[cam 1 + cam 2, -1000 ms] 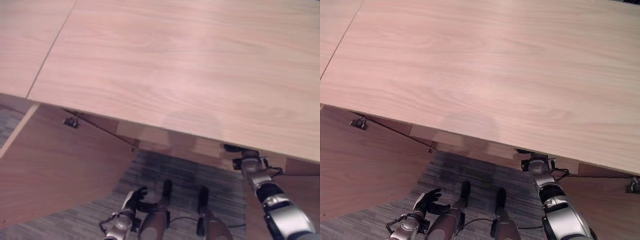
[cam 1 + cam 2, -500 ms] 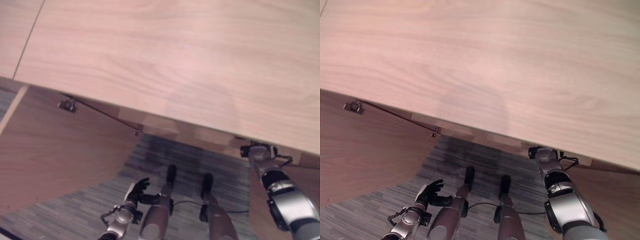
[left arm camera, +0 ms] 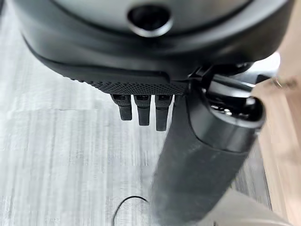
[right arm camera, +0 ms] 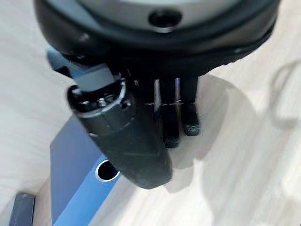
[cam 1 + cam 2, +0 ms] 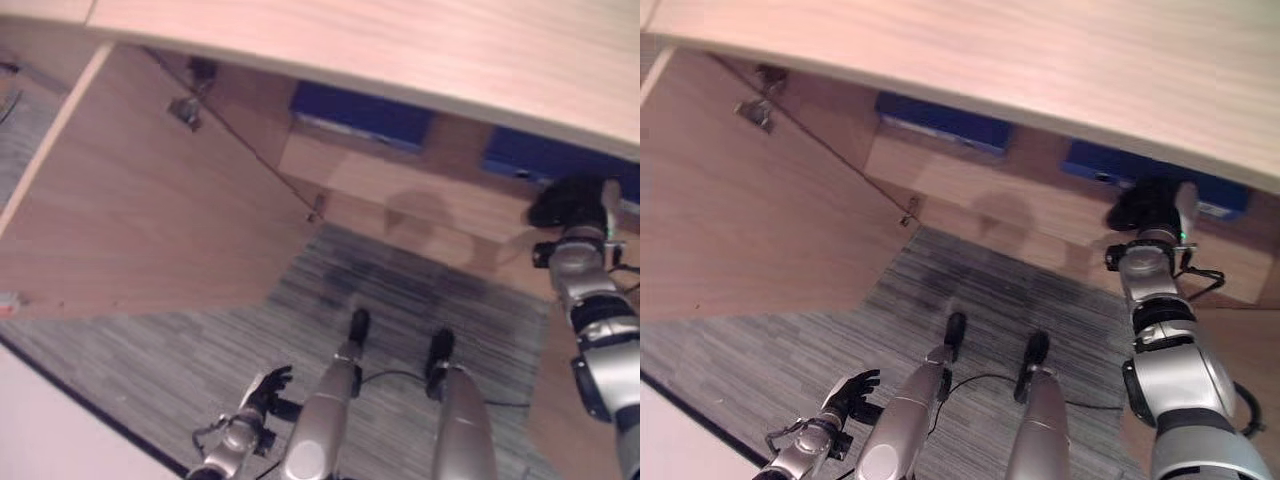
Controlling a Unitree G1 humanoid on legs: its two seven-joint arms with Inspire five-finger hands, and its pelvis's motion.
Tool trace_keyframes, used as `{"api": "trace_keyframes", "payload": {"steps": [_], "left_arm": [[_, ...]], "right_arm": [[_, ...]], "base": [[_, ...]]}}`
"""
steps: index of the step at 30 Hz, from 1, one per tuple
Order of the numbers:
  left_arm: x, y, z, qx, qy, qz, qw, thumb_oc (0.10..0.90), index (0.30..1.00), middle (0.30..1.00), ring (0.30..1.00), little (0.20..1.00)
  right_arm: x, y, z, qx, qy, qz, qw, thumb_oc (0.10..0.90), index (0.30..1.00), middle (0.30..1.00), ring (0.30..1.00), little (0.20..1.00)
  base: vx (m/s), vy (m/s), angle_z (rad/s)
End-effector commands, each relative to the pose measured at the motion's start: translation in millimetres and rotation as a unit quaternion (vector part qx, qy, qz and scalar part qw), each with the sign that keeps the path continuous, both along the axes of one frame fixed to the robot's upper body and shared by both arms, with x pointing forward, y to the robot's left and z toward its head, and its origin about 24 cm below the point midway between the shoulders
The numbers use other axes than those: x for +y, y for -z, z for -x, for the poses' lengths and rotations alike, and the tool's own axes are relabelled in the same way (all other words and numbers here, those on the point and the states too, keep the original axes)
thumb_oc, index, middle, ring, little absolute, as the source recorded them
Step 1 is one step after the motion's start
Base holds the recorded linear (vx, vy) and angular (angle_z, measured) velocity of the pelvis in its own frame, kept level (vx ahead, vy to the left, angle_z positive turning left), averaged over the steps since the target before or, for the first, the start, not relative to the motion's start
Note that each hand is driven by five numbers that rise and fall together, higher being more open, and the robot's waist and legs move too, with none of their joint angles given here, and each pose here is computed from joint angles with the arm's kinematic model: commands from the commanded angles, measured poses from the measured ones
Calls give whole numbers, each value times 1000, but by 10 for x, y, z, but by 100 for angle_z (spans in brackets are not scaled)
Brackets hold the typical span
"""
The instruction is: Put the empty folder in the office cabinet
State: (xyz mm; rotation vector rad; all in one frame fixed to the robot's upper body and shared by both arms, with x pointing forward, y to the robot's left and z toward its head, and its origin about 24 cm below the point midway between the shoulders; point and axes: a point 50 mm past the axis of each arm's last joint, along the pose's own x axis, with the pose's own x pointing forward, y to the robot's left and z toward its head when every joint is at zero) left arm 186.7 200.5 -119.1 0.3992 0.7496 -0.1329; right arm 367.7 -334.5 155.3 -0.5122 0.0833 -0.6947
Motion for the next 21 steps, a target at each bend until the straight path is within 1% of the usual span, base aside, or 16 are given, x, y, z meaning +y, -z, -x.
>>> {"api": "trace_keyframes", "payload": {"steps": [1, 2, 3, 6, 9, 10, 11, 13, 14, 15, 16, 17, 20, 21], "left_arm": [[124, 106, 217, 43, 17, -30, 998, 800, 900, 900, 900, 900], [119, 132, 232, 54, 10, -30, 998, 800, 900, 900, 900, 900], [119, 132, 231, 54, 10, -31, 998, 800, 900, 900, 900, 900], [81, 178, 247, 71, -8, -26, 997, 800, 900, 900, 900, 900], [81, 224, 300, 90, -33, -25, 995, 800, 900, 900, 900, 900], [69, 257, 350, 102, -50, -18, 993, 800, 900, 900, 900, 900], [71, 260, 359, 103, -50, -19, 993, 800, 900, 900, 900, 900], [78, 288, 417, 116, -60, -18, 991, 800, 900, 900, 900, 900], [80, 300, 445, 120, -62, -19, 991, 800, 900, 900, 900, 900], [66, 310, 466, 124, -64, -15, 990, 800, 900, 900, 900, 900], [65, 318, 483, 127, -66, -15, 990, 800, 900, 900, 900, 900], [62, 330, 519, 131, -75, -10, 989, 800, 900, 900, 900, 900], [65, 336, 538, 133, -81, -7, 988, 800, 900, 900, 900, 900], [84, 336, 548, 132, -95, 0, 987, 800, 900, 900, 900, 900]], "right_arm": [[56, -6, -25, -14, -21, -8, 1000, 400, 300, 300, 300, 300], [159, 216, -13, 4, -35, -31, 999, 400, 300, 300, 300, 300], [158, 217, -12, 4, -34, -31, 999, 400, 300, 300, 300, 300], [466, 735, 82, 46, -81, -69, 993, 400, 300, 300, 300, 300], [773, 1197, 297, 82, -136, -98, 982, 400, 300, 300, 300, 300], [904, 1470, 490, 102, -152, -129, 975, 400, 300, 300, 300, 300], [905, 1478, 499, 104, -152, -130, 974, 400, 300, 300, 300, 300], [994, 1683, 692, 122, -167, -155, 966, 400, 300, 300, 300, 300], [1032, 1765, 782, 133, -176, -164, 962, 474, 411, 411, 411, 411], [1067, 1844, 881, 143, -186, -175, 956, 800, 900, 900, 900, 900], [1083, 1908, 963, 153, -192, -183, 952, 800, 900, 900, 900, 900], [1125, 2004, 1127, 168, -208, -195, 944, 800, 900, 900, 900, 900], [1132, 2038, 1221, 175, -218, -198, 940, 800, 900, 900, 900, 900], [1152, 2083, 1383, 193, -246, -191, 930, 800, 900, 900, 900, 900]], "base": [[119, -10, 3], [87, -5, 1], [104, 10, -3], [128, 3, -10], [141, -6, -6], [101, -4, -14], [84, -16, -10], [75, -6, -9], [73, 7, -11], [49, 10, -11], [67, 15, -19], [48, 8, -32], [19, -20, -26], [-15, -43, -7]]}}
